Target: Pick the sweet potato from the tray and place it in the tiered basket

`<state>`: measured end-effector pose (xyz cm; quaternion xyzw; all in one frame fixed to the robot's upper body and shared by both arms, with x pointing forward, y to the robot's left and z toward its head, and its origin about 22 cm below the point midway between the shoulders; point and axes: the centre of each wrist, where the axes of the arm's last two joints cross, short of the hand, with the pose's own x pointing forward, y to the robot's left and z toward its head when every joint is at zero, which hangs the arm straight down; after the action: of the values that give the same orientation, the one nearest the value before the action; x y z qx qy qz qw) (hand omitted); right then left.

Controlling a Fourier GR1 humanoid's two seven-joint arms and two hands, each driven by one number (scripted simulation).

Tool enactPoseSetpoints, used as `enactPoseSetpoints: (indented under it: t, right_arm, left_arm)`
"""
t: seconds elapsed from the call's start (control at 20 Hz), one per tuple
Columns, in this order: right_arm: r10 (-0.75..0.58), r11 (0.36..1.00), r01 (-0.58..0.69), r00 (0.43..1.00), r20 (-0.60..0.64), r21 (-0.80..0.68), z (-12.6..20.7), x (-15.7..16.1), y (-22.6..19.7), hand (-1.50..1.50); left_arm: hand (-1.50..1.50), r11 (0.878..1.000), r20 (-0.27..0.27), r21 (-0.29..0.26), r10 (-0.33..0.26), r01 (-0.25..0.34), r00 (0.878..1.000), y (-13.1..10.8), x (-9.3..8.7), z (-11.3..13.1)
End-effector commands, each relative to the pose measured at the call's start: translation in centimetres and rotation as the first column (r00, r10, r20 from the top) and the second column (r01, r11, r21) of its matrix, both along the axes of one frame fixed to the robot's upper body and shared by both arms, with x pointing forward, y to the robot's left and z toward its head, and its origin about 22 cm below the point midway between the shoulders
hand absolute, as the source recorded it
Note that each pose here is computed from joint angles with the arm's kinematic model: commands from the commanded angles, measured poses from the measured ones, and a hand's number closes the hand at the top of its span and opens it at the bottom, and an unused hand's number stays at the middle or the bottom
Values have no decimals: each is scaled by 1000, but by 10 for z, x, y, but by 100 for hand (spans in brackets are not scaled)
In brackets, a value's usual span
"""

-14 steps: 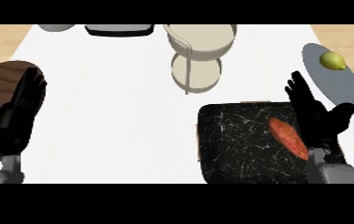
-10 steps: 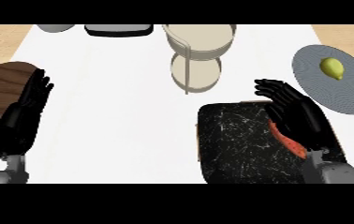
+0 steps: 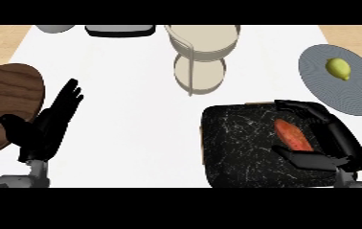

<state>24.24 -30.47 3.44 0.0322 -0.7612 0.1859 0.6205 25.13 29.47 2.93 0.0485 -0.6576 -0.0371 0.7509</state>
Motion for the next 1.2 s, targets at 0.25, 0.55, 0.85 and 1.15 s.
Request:
enactPoseSetpoints:
  t: [0.25, 0.55, 0.85, 1.15]
  right_arm:
    - [98, 882, 9, 974, 203, -472, 91, 0, -65, -150]
    - [266, 539, -170, 964, -25, -825, 138, -8, -60, -150]
    - [299, 375, -323, 929, -216, -869, 135, -26, -26, -150]
    - [200, 439, -224, 968, -149, -870, 111, -42, 4, -150]
  left_arm:
    - [0, 1000, -41, -17, -22, 21, 999, -1, -3, 1]
    - [0, 1000, -34, -16, -11, 11, 999, -3, -1, -1]
    - [0, 1000, -20, -20, -21, 20, 1000, -24, 4, -2]
    - [0, 1000, -31, -20, -25, 24, 999, -3, -6, 6]
